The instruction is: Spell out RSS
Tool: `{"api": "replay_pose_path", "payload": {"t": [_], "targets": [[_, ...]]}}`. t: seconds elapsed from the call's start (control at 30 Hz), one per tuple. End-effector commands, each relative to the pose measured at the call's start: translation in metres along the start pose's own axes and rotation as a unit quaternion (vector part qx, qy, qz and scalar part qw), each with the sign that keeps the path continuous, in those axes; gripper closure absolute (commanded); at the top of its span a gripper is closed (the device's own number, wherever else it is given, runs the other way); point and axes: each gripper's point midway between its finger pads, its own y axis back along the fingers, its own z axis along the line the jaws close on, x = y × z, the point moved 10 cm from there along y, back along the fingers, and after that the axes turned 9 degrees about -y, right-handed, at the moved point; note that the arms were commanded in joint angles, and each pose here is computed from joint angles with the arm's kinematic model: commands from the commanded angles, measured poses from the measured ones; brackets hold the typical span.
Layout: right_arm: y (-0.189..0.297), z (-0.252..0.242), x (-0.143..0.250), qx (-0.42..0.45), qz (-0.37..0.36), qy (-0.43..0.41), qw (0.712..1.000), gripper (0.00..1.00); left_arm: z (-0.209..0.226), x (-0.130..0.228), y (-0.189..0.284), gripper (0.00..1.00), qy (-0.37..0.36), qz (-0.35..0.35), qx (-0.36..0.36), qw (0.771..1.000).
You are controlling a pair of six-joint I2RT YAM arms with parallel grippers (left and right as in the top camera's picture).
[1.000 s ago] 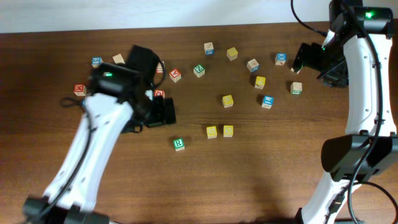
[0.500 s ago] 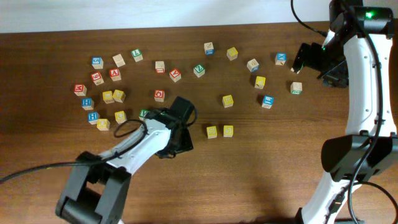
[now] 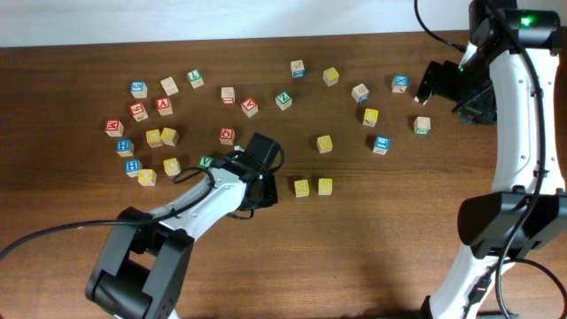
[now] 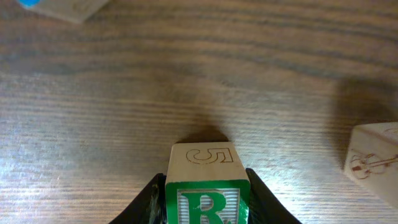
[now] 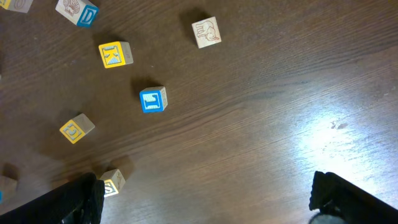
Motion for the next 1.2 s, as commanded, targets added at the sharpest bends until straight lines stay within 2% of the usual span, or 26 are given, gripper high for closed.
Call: {"api": "replay_pose_path", "payload": {"t": [0.0, 0.23, 0.57, 0.73, 0.83, 0.9, 1.07, 1.1, 1.17], "targets": [[0.002, -0.001, -0.001, -0.001, -0.004, -0.006, 1.000, 0.02, -0.006, -0.004, -0.003, 0.70, -0.024, -0.012, 0.028, 0.999], [0.002, -0.001, -0.001, -0.001, -0.004, -0.006, 1.000, 0.02, -0.042, -0.003, -0.001, 0.69, -0.089, -0.056, 0.066, 0.992], [0.002, -0.001, -0.001, -0.001, -0.004, -0.006, 1.000, 0.02, -0.039, -0.001, -0.001, 0.69, -0.099, -0.054, 0.045, 0.993], [0.002, -0.001, -0.001, -0.001, -0.004, -0.006, 1.000, 0.02, -0.042, 0.001, -0.001, 0.69, -0.093, -0.039, 0.073, 0.992], [0.002, -0.001, -0.001, -0.001, -0.004, -0.006, 1.000, 0.02, -0.043, -0.002, 0.003, 0.64, -0.092, -0.036, 0.071, 0.993], [0.002, -0.001, -0.001, -0.001, -0.004, -0.006, 1.000, 0.02, -0.042, -0.011, 0.016, 0.57, -0.085, -0.027, 0.064, 0.994], [0.002, -0.001, -0.001, -0.001, -0.004, -0.006, 1.000, 0.02, -0.033, -0.036, 0.061, 0.55, -0.060, -0.009, 0.049, 0.997], [0.002, -0.001, -0.001, -0.001, -0.004, -0.006, 1.000, 0.02, -0.032, -0.043, 0.081, 0.55, -0.065, -0.020, 0.052, 0.996], [0.002, -0.001, -0.001, -0.001, -0.004, -0.006, 1.000, 0.02, -0.023, -0.054, 0.137, 0.47, -0.063, -0.063, 0.063, 0.994]]}}
